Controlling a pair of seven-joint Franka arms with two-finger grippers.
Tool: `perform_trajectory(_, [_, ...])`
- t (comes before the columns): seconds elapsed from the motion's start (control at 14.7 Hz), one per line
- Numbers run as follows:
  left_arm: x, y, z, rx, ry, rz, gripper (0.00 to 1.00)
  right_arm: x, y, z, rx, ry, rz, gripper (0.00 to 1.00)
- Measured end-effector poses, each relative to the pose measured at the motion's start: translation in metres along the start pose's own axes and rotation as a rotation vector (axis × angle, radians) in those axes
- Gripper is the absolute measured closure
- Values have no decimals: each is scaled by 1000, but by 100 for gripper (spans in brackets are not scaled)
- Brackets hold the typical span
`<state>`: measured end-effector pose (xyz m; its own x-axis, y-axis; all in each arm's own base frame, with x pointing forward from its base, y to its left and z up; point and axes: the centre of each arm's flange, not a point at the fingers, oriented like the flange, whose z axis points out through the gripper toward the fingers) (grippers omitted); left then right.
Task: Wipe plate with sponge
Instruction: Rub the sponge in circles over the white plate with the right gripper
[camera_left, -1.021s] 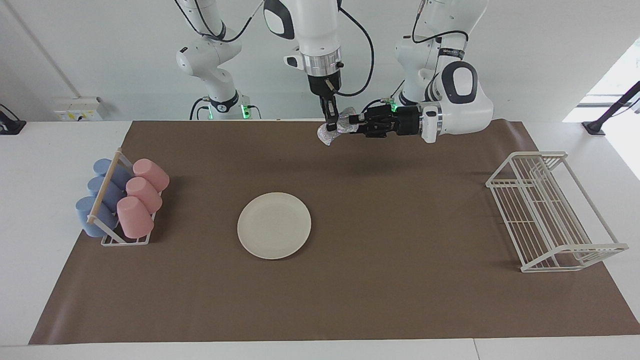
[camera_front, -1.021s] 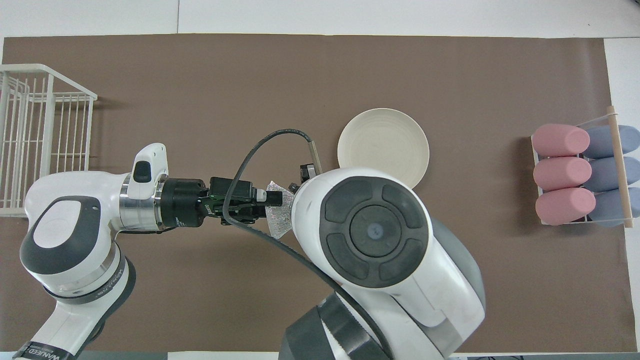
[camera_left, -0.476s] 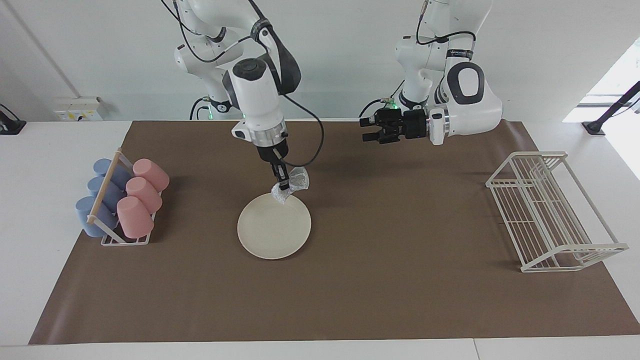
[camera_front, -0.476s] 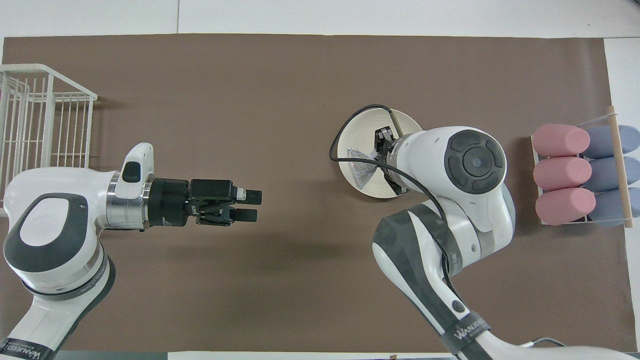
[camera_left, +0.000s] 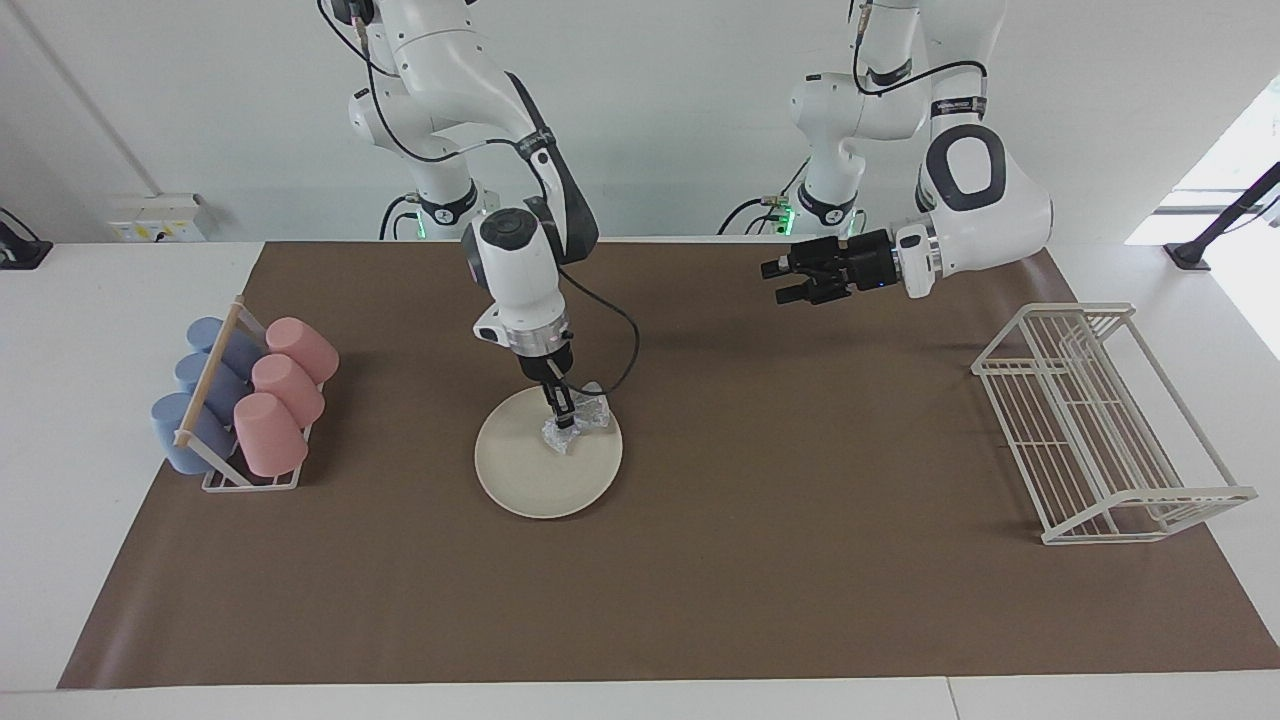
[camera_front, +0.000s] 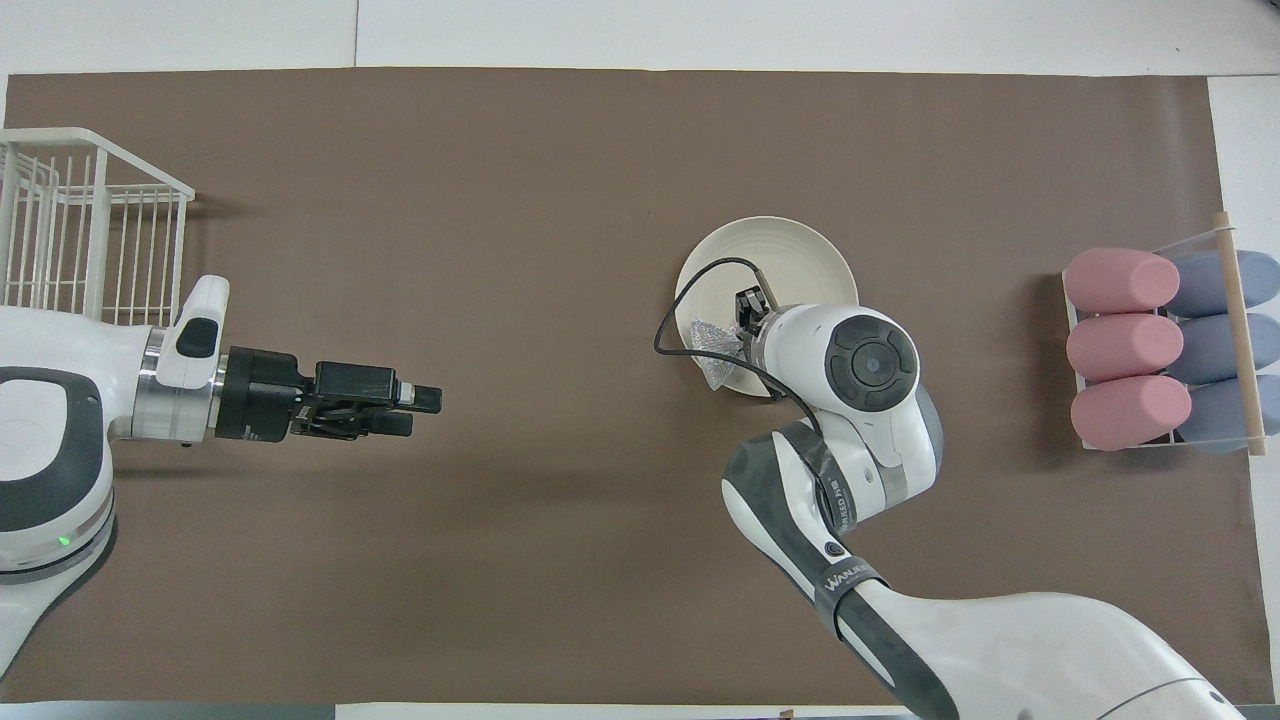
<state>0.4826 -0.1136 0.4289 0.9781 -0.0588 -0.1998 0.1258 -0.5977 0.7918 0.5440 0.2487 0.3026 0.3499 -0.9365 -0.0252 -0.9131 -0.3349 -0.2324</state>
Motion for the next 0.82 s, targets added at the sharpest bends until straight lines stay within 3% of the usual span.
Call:
perform_trajectory(0.27, [16, -15, -22, 247, -3, 67, 0, 21, 1, 2, -6, 8, -110, 91])
perform_trajectory(0.54, [30, -35, -39, 525, 18, 144, 0, 96, 4, 1, -11, 35, -186, 91])
perform_trajectory(0.68, [38, -44, -43, 607, 45, 147, 0, 90, 4, 2, -7, 14, -168, 91])
perform_trajectory(0.82, [40, -48, -45, 652, 55, 140, 0, 62, 3, 3, 4, -42, -120, 91])
